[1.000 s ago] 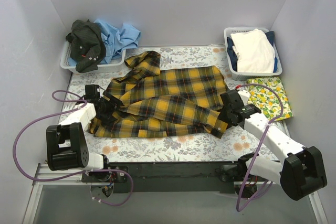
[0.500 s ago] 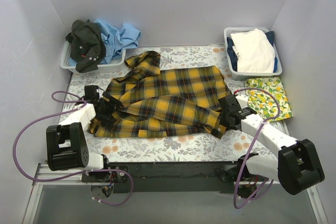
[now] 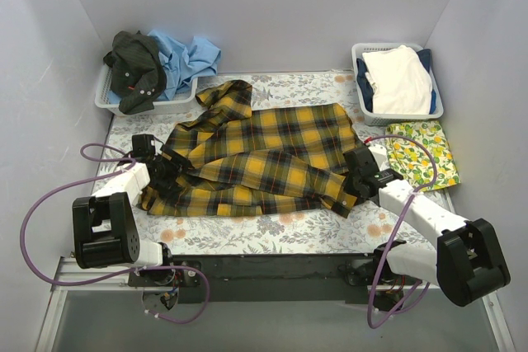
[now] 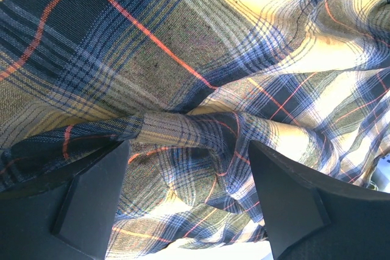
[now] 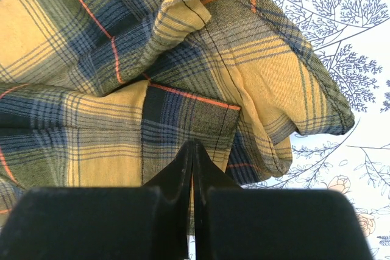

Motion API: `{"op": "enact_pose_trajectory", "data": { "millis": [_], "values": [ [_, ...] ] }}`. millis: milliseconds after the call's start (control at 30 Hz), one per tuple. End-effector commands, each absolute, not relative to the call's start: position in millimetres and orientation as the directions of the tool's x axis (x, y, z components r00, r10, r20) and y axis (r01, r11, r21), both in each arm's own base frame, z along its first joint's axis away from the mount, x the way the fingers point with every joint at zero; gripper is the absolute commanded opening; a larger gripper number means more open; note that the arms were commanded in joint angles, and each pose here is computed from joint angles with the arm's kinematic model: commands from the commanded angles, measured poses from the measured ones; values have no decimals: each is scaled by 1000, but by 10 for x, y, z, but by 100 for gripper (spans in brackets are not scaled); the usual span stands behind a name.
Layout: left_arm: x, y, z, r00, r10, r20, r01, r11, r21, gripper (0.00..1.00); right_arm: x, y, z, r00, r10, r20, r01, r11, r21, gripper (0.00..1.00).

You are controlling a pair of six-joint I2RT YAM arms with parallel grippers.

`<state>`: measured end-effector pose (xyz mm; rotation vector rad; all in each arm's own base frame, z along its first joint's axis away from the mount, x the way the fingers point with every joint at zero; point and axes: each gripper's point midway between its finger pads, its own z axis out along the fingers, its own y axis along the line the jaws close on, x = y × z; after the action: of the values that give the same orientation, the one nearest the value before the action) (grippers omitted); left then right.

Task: Fold and stack the long sleeve shirts
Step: Fold the shirt

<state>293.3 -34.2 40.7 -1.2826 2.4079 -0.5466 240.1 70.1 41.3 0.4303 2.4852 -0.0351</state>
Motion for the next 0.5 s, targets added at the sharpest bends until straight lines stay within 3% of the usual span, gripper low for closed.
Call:
{"op": "enact_pose_trajectory", "data": {
  "millis": [0,167,467],
  "values": [
    [2864,-318,409,-530,-837,-134,-699,521,-490,79,2421,639,517,-730,312,-608,340,938,74,1],
    [2850,-322,405,-533,-836,-131,-698,522,-491,79,2323,498,454,-749,300,-591,378,926,-9,21],
    [2834,-308,411,-532,-836,-133,-699,522,-488,79,2264,521,244,-801,284,-528,364,930,-52,29]
  ]
}}
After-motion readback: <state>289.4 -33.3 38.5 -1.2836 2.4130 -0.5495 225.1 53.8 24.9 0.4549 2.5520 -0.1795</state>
